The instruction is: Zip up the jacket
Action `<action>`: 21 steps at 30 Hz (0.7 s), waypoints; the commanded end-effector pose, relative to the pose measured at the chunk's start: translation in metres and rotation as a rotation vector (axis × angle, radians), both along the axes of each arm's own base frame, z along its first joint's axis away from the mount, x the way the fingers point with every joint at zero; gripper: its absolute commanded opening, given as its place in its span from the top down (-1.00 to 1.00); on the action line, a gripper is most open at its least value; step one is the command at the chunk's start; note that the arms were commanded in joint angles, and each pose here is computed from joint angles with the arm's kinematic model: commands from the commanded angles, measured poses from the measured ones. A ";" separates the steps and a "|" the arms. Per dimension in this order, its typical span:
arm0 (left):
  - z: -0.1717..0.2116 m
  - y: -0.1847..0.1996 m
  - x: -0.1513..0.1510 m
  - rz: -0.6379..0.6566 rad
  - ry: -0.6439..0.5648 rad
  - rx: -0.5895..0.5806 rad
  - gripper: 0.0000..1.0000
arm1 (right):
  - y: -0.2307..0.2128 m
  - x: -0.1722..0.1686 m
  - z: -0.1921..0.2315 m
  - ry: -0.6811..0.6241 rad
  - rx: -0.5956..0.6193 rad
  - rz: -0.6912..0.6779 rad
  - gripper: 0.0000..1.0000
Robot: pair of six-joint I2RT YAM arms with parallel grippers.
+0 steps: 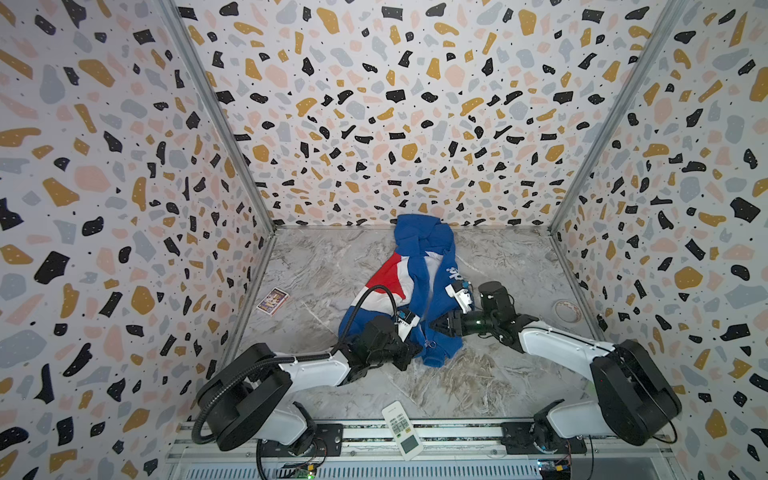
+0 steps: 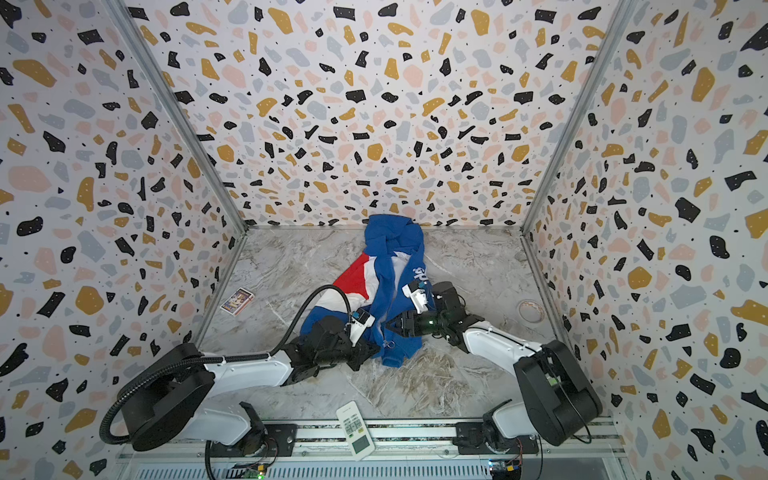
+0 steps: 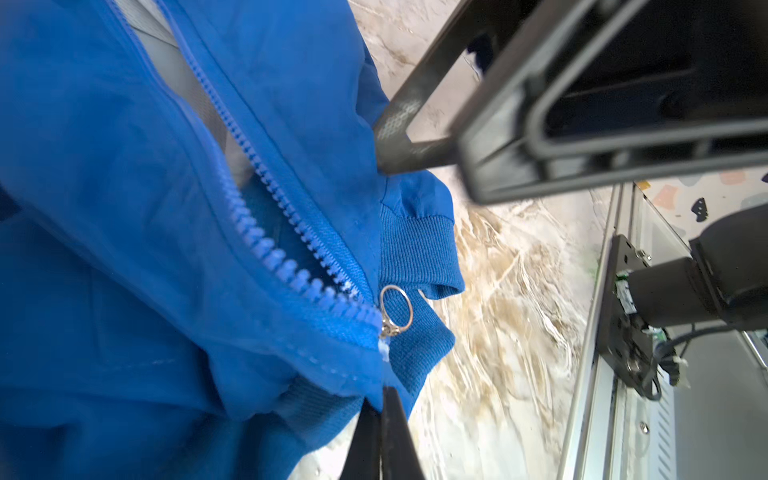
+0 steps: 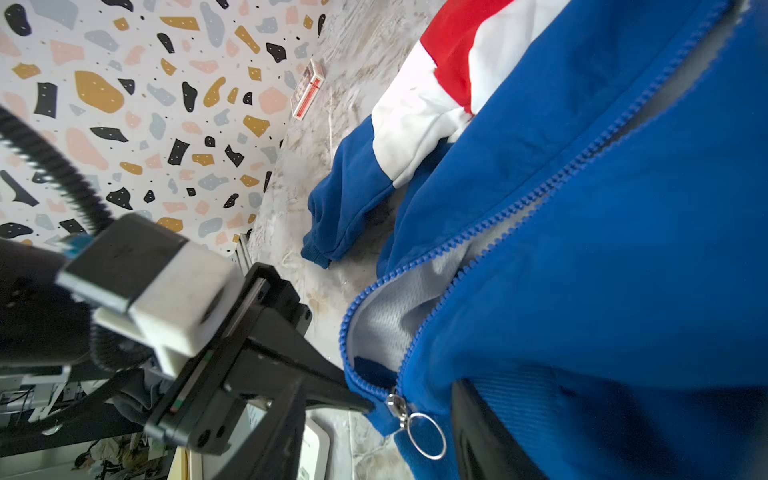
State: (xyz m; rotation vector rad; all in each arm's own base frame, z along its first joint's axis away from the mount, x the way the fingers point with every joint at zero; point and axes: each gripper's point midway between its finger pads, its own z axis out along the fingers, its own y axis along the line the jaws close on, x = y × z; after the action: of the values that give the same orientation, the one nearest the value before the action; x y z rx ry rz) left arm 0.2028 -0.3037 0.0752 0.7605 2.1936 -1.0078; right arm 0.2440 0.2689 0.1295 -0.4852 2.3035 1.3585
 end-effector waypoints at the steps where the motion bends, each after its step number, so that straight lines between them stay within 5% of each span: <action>1: 0.011 -0.005 -0.007 -0.040 -0.026 -0.062 1.00 | 0.002 -0.018 0.006 -0.061 0.035 0.074 -0.17; 8: 0.014 -0.004 -0.016 -0.074 -0.034 -0.089 1.00 | 0.003 -0.039 -0.020 -0.089 0.008 0.152 -0.20; 21: 0.020 -0.002 -0.024 -0.104 -0.042 -0.116 1.00 | 0.016 -0.027 -0.027 -0.187 0.022 0.237 -0.29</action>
State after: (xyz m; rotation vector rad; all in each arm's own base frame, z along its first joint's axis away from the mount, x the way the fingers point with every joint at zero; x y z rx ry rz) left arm 0.1834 -0.3015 0.0869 0.8046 2.1167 -1.1126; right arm 0.2096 0.2751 0.0856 -0.7797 2.2407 1.3659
